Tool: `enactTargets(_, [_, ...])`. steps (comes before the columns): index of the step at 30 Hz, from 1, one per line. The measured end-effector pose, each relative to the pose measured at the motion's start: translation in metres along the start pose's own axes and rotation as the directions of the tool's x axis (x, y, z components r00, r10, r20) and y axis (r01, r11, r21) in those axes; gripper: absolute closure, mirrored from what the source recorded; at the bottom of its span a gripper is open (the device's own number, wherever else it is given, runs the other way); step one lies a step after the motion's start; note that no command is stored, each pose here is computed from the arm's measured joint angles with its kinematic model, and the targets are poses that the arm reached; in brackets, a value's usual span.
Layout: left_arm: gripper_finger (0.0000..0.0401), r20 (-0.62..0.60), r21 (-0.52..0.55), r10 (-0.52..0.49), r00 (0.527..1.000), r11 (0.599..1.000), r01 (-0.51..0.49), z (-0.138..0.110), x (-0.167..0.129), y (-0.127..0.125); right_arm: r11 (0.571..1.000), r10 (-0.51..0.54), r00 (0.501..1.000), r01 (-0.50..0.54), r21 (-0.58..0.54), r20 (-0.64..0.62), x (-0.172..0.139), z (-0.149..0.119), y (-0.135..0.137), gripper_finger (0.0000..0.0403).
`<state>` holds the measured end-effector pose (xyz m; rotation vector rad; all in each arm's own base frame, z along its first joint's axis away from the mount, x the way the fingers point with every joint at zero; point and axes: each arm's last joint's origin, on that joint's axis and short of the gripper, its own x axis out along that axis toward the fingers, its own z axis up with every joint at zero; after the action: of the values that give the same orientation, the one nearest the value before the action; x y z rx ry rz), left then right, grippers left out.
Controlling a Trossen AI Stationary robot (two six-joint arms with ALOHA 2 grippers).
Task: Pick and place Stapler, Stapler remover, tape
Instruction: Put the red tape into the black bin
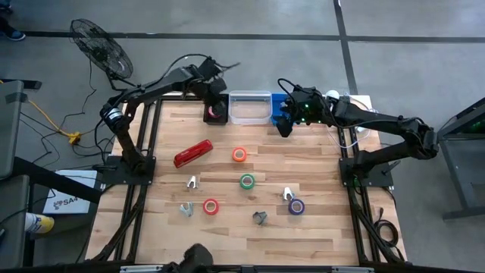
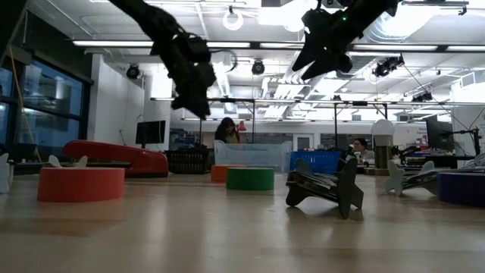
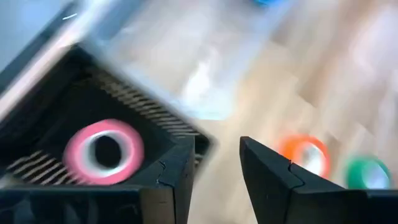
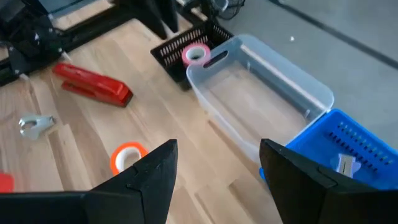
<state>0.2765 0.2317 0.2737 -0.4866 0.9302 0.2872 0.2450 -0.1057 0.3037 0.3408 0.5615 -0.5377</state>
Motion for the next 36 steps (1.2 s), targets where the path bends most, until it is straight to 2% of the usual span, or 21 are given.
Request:
enactTargets(3, [0.0274,-0.060,0.119,-0.043,0.997,0.992,0.050,-0.002,0.003,-0.020,1.000,0.001,0.999,-0.001,0.002,-0.037,0.000,-0.003,-0.001,0.0183])
enactTargets(5, [0.0274,-0.119,0.158,-0.057,0.991,0.985,0.075,-0.007,0.007,-0.032,1.000,-0.002,0.998,0.002,0.006,-0.057,0.000,-0.005,-0.001,0.0183])
enactTargets(9, [0.0274,-0.271,0.149,-0.028,0.962,0.986,0.070,-0.022,0.011,-0.054,1.000,-0.008,0.996,0.009,0.006,-0.087,0.000,-0.008,-0.002,0.0183])
enactTargets(16, [0.0274,-0.480,0.113,0.048,0.876,0.994,0.007,-0.046,0.016,-0.097,1.000,-0.012,0.995,0.014,0.019,-0.103,-0.001,-0.010,-0.002,0.0183])
enactTargets(29, [0.0274,-0.539,0.056,0.115,0.834,0.993,-0.101,-0.071,0.024,-0.165,0.999,-0.005,0.994,0.009,0.037,-0.105,-0.001,-0.010,-0.002,0.0183])
enactTargets(36, [0.0274,-0.558,0.117,0.185,0.809,0.983,-0.144,-0.089,0.024,-0.194,0.993,0.007,0.991,0.008,0.116,-0.133,-0.001,-0.012,-0.002,0.0183])
